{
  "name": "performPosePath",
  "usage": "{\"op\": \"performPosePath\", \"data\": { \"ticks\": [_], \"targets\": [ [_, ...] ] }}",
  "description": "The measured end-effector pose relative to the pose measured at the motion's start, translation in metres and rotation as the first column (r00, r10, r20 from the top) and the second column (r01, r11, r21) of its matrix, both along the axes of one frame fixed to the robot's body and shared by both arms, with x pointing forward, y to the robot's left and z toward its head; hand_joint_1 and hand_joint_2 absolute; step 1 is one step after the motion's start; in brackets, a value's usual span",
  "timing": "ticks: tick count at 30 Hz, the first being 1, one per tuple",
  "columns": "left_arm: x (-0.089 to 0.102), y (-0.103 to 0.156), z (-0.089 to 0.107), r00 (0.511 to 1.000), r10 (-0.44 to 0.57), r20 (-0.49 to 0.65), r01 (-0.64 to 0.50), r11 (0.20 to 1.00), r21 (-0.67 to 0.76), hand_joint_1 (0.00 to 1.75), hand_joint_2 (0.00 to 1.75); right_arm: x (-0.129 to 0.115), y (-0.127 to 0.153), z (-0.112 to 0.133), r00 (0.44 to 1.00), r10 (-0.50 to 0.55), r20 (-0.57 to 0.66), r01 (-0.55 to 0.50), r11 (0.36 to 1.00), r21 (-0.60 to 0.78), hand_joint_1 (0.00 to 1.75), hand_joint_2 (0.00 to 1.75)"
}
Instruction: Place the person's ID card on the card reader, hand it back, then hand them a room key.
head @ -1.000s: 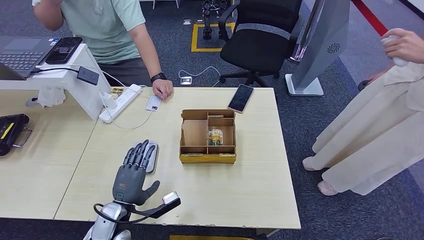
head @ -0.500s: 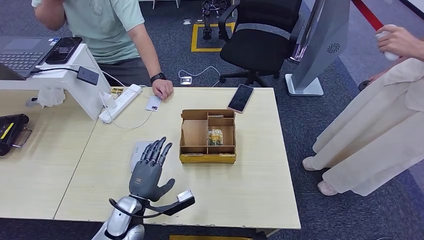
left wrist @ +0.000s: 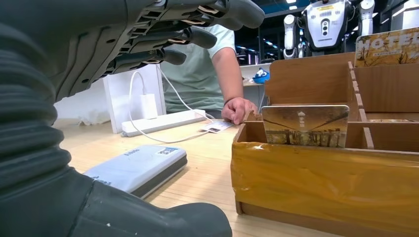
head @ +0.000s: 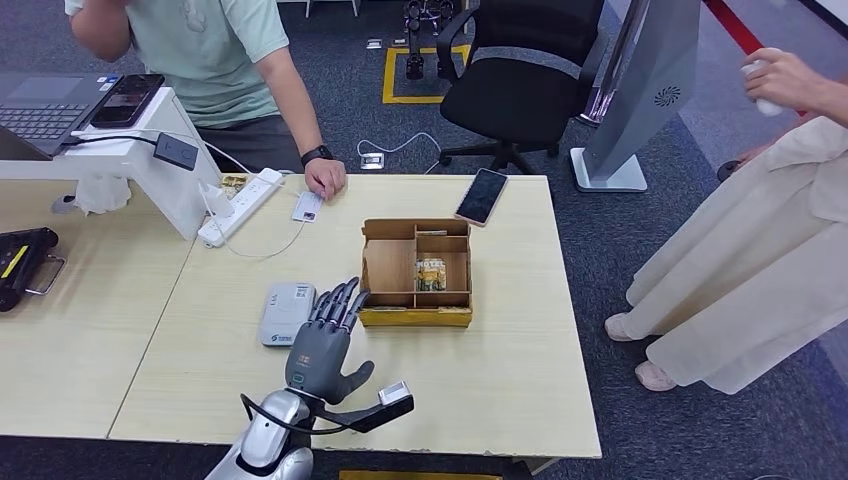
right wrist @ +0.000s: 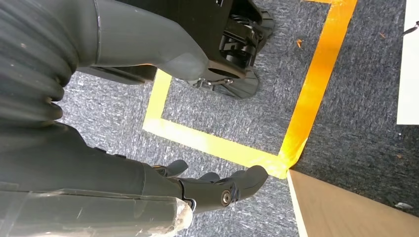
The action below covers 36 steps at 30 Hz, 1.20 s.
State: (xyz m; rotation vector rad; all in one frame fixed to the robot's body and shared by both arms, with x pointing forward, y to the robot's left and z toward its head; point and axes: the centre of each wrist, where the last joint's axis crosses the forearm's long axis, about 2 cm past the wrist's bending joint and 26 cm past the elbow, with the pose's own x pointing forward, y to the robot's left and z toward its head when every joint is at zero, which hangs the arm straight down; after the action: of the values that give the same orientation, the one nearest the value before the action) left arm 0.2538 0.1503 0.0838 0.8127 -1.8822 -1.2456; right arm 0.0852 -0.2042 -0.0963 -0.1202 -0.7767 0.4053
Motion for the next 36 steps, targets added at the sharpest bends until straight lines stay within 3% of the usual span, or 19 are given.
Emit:
{"op": "performPosePath", "data": {
  "ticks": [36],
  "targets": [
    [0.009,-0.016,-0.012,0.997,0.07,0.017,-0.07,0.996,0.049,0.0,1.75,0.002,0.005,0.001,1.0,0.029,0.004,-0.029,1.0,-0.003,0.0,1.75]
  ]
}}
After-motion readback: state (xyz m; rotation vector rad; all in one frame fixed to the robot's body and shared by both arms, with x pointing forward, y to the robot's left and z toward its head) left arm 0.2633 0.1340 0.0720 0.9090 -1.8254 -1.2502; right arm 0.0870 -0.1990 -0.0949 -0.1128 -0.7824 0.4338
